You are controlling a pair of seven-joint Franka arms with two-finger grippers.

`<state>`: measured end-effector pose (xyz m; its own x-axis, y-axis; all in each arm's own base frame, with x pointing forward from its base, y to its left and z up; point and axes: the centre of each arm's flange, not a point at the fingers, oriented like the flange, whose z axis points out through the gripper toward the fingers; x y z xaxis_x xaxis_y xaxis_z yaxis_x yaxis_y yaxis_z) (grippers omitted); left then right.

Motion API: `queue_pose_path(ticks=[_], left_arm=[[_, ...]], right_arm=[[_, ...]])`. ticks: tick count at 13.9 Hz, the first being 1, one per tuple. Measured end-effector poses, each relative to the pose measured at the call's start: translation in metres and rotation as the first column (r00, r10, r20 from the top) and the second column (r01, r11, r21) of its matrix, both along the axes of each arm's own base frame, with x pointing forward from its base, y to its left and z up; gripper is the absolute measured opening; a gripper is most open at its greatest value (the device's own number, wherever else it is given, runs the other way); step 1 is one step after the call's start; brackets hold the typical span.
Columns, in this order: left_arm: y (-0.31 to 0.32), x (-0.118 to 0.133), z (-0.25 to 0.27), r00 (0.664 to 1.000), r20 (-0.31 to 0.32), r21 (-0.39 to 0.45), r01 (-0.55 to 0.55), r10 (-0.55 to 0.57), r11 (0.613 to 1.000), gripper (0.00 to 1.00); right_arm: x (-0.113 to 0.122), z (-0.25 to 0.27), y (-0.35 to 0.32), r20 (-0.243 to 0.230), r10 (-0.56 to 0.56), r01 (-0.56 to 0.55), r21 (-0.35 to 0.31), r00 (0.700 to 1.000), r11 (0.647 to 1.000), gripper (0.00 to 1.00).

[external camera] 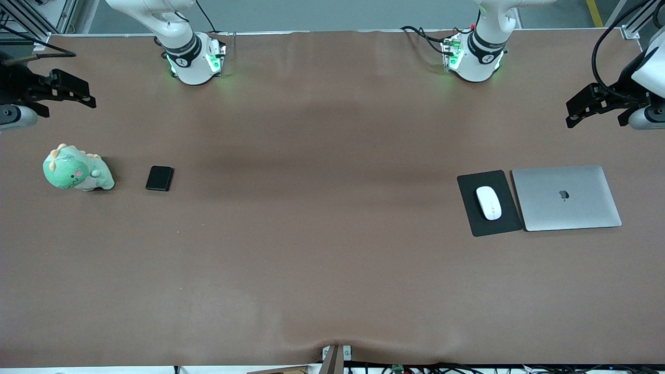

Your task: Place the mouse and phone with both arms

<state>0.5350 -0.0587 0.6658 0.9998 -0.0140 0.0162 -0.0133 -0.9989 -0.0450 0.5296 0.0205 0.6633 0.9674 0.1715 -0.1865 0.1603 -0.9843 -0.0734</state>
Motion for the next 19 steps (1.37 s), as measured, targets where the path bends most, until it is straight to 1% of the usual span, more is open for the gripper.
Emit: queue_pose_path(ticks=[1,4,7,19], left_arm=[[0.0,0.0,0.0,1.0,0.0,0.0,0.001,-0.001,1.0,1.0],[-0.001,0.0,0.0,1.0,0.0,0.0,0.001,-0.001,1.0,1.0],[-0.001,0.0,0.0,1.0,0.002,0.0,0.001,-0.001,1.0,1.0],[-0.001,0.001,0.0,1.0,0.006,-0.001,0.001,-0.001,1.0,1.0]], right_arm=[[-0.004,-0.005,-0.003,0.016,-0.007,0.007,0.001,1.0,1.0,1.0],[-0.017,-0.014,-0.007,0.025,-0.018,0.018,0.005,1.0,1.0,1.0],[-0.017,-0.012,-0.008,0.043,-0.02,0.019,0.007,0.999,1.0,1.0],[-0.017,-0.012,-0.006,0.038,-0.019,0.018,0.015,0.999,1.0,1.0]])
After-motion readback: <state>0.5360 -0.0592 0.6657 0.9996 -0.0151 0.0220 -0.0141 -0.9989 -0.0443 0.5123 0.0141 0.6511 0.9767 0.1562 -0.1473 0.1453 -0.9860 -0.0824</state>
